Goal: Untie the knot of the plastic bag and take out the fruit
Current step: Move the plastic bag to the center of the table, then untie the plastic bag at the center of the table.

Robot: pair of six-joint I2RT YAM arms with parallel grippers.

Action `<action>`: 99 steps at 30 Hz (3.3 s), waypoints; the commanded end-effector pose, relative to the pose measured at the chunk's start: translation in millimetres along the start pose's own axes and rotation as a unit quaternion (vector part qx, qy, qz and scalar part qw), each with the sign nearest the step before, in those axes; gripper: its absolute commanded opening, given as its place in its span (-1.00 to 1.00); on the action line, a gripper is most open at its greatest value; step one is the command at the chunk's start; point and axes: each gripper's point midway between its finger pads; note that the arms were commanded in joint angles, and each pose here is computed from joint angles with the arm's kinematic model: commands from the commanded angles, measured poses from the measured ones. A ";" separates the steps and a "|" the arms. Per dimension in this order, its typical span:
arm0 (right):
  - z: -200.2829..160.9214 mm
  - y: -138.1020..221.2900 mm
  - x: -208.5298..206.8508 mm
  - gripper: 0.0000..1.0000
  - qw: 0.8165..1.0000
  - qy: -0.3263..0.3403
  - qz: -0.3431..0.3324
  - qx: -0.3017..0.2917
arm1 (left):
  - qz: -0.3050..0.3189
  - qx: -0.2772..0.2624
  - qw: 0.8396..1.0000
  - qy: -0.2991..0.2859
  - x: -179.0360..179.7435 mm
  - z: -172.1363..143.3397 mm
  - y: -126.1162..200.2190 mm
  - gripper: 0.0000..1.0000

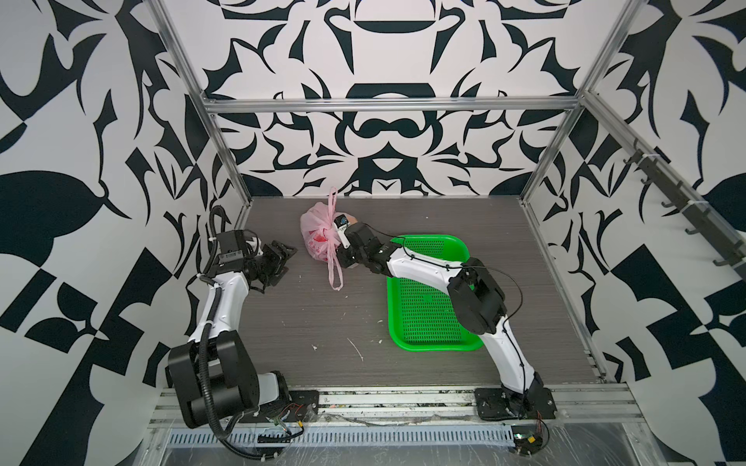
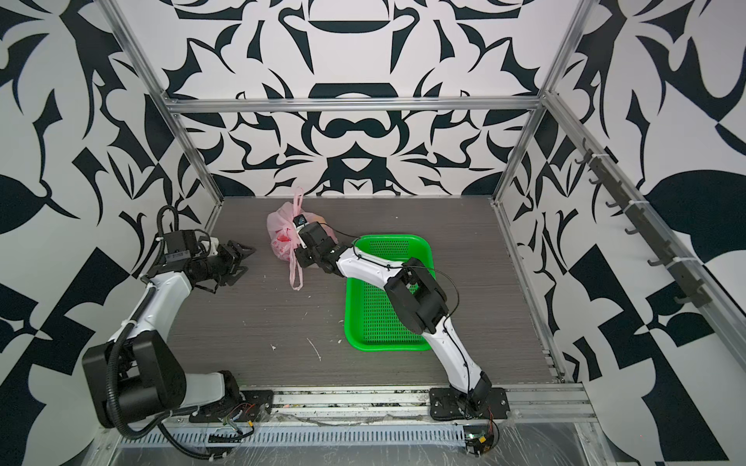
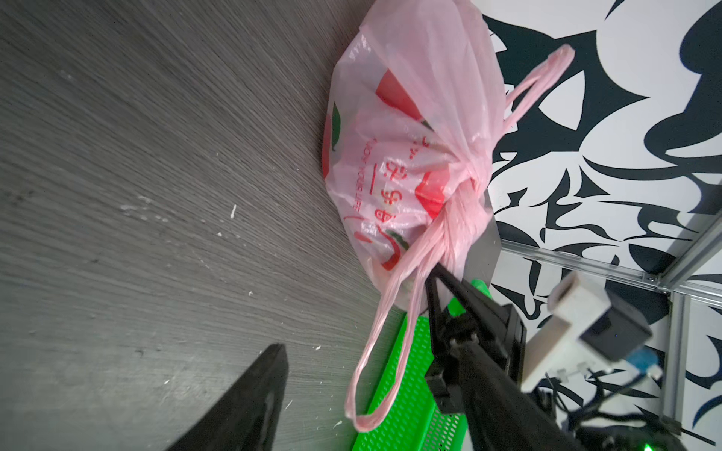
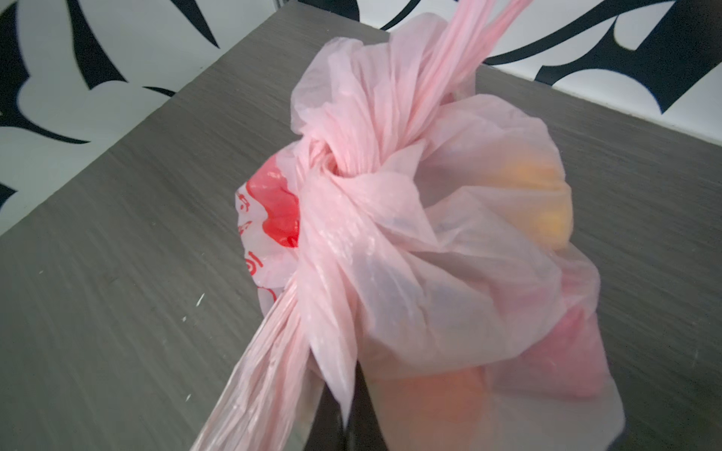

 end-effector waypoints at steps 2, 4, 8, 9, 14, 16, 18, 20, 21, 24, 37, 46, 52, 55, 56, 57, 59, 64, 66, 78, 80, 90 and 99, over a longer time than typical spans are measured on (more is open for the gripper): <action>4.8 47.4 33.6 -1.00 0.999 0.011 0.049 -0.013 | -0.026 0.005 1.000 -0.005 -23.6 5.8 3.5 0.54; -9.2 60.2 40.0 -1.00 0.998 0.019 0.058 0.001 | -0.020 0.012 1.000 -0.009 -25.2 0.9 2.1 0.57; -39.7 82.6 50.2 -1.00 0.996 0.030 0.071 0.034 | -0.004 0.035 0.999 -0.024 -27.9 -15.4 -3.9 0.60; -46.5 86.8 50.8 -1.00 0.996 0.030 0.071 0.042 | 0.002 0.042 0.999 -0.030 -28.4 -20.1 -5.6 0.60; -78.7 108.9 46.6 -1.00 0.995 0.018 0.066 0.076 | 0.033 0.085 0.994 -0.065 -33.3 -45.8 -17.7 0.61; -89.8 116.7 42.1 -1.00 0.994 0.016 0.060 0.087 | 0.045 0.095 0.991 -0.082 -36.6 -52.4 -21.2 0.61; -100.3 123.7 37.6 -1.00 0.994 0.015 0.052 0.099 | 0.057 0.105 0.988 -0.102 -41.6 -57.7 -25.6 0.61; -106.4 128.8 33.5 -1.00 0.993 0.015 0.045 0.104 | 0.074 0.120 0.982 -0.122 -44.0 -65.3 -31.2 0.61; -106.8 131.2 32.2 -1.00 0.994 0.014 0.043 0.103 | 0.085 0.128 0.979 -0.134 -44.7 -69.7 -35.0 0.60; -106.8 135.3 29.6 -0.91 0.994 0.014 0.038 0.101 | 0.123 0.142 0.968 -0.166 -42.1 -78.0 -46.3 0.59; -86.9 150.2 30.6 -0.76 0.996 0.022 0.039 0.072 | 0.216 0.167 0.933 -0.233 -36.2 -91.6 -84.1 0.36; -67.4 158.2 37.4 -0.63 0.997 0.047 0.040 0.055 | 0.210 0.150 0.939 -0.228 -36.1 -89.2 -101.4 -0.23; -56.8 153.4 47.6 -0.46 0.992 0.107 0.025 0.056 | 0.187 0.119 0.952 -0.213 -40.7 -87.8 -97.2 -0.84; -51.0 149.0 52.6 -0.38 0.990 0.127 0.023 0.052 | 0.185 0.109 0.954 -0.208 -39.3 -88.2 -92.2 -0.90; -48.4 147.4 54.8 -0.35 0.990 0.132 0.025 0.050 | 0.186 0.104 0.955 -0.208 -38.2 -87.5 -90.3 -0.92; -46.7 144.8 55.7 -0.33 0.989 0.135 0.025 0.050 | 0.187 0.101 0.955 -0.207 -36.6 -87.8 -88.5 -0.93; -44.2 139.3 57.7 -0.29 0.988 0.141 0.025 0.051 | 0.186 0.092 0.956 -0.205 -35.2 -86.7 -83.8 -0.94; -38.3 122.3 62.9 -0.26 0.987 0.149 0.026 0.052 | 0.181 0.077 0.961 -0.192 -27.7 -86.5 -73.2 -0.96; -39.5 113.8 64.4 -0.26 0.986 0.153 0.026 0.058 | 0.179 0.071 0.963 -0.187 -25.0 -85.4 -68.5 -0.97; -31.9 93.4 71.0 -0.86 0.988 0.145 0.028 0.047 | 0.176 0.030 0.975 -0.133 3.4 -57.4 -36.9 -1.00; -30.1 92.5 71.9 -0.96 0.988 0.144 0.029 0.044 | 0.175 0.021 0.977 -0.122 9.6 -51.0 -30.7 -1.00; -22.9 107.2 46.1 -1.00 0.994 0.110 -0.010 0.023 | 0.186 -0.011 0.979 -0.081 39.8 -29.0 -13.3 -1.00; -36.4 137.5 -19.1 -1.00 0.999 0.022 -0.040 0.014 | 0.162 -0.040 0.985 -0.053 48.5 -17.8 -4.5 -1.00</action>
Point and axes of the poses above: each gripper's point midway between its finger pads, its own y axis back along the fingers, its own x axis along the line the jaws close on, z = x × y, and after that the axes turned 1 degree about -y, right-handed
